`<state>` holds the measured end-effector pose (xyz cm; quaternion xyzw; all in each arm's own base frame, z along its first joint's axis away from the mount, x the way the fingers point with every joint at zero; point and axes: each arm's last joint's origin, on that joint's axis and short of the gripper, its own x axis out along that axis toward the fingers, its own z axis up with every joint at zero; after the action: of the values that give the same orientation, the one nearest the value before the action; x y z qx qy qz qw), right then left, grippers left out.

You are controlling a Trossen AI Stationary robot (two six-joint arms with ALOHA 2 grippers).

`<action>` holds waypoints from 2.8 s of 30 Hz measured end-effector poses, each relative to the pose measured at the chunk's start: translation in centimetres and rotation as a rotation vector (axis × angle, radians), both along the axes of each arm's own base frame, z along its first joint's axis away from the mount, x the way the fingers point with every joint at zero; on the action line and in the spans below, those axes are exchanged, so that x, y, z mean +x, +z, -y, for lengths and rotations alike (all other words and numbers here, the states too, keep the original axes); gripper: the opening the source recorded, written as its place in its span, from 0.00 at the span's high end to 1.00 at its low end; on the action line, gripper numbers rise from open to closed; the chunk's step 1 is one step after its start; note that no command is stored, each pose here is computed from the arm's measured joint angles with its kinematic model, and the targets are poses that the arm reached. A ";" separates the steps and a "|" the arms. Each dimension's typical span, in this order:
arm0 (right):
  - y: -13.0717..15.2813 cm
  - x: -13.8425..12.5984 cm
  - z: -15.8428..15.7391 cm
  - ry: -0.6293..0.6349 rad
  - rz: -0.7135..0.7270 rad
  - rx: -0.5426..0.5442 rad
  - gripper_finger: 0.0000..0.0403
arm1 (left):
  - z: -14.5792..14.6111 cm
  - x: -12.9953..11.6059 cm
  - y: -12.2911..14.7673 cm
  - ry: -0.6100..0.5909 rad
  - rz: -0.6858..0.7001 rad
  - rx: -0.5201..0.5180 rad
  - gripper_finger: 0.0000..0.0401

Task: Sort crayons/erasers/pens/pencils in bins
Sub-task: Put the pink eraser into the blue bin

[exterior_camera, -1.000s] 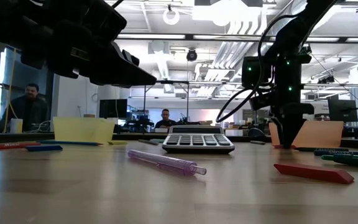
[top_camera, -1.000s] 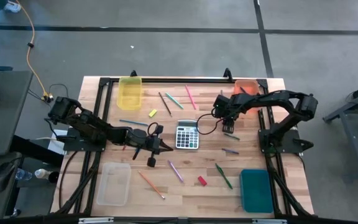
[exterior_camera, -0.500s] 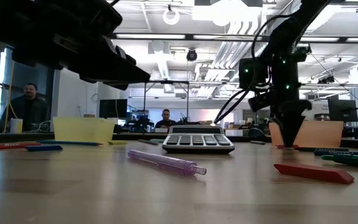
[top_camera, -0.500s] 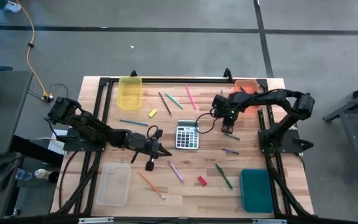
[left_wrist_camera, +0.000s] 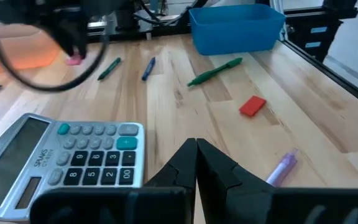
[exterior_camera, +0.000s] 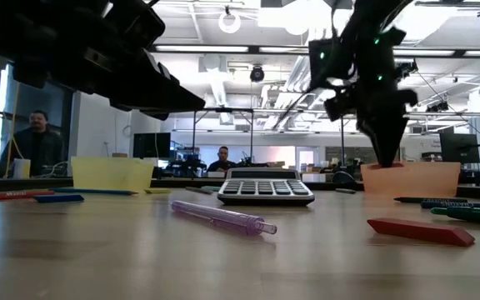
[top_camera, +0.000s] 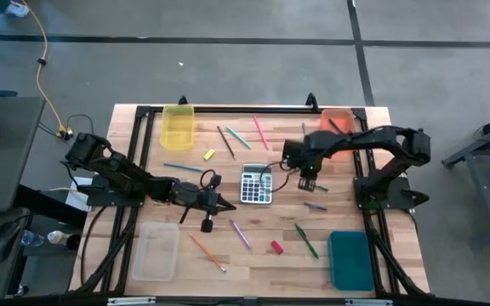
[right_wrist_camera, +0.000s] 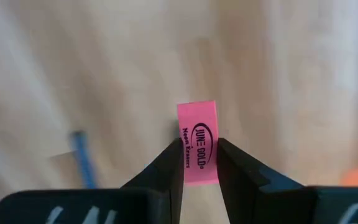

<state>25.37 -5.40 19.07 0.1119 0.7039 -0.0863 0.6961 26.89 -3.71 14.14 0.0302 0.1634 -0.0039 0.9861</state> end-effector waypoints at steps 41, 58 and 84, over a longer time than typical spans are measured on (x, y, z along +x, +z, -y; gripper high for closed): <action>2.5 -14.2 -23.3 -0.182 0.136 0.153 0.82 | 0.0 0.1 0.2 -0.002 0.023 -0.005 1.00; -3.4 -14.0 -24.1 -0.106 0.088 0.106 0.82 | 0.0 0.1 0.2 0.003 0.023 -0.020 1.00; -3.6 -13.8 -23.9 -0.116 0.134 0.062 0.82 | 0.0 0.1 0.2 0.004 0.022 -0.021 1.00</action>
<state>11.52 18.54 15.45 0.1794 0.6505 -0.0968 0.7316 26.96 -3.74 14.35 0.0196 0.1525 -0.0033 0.9881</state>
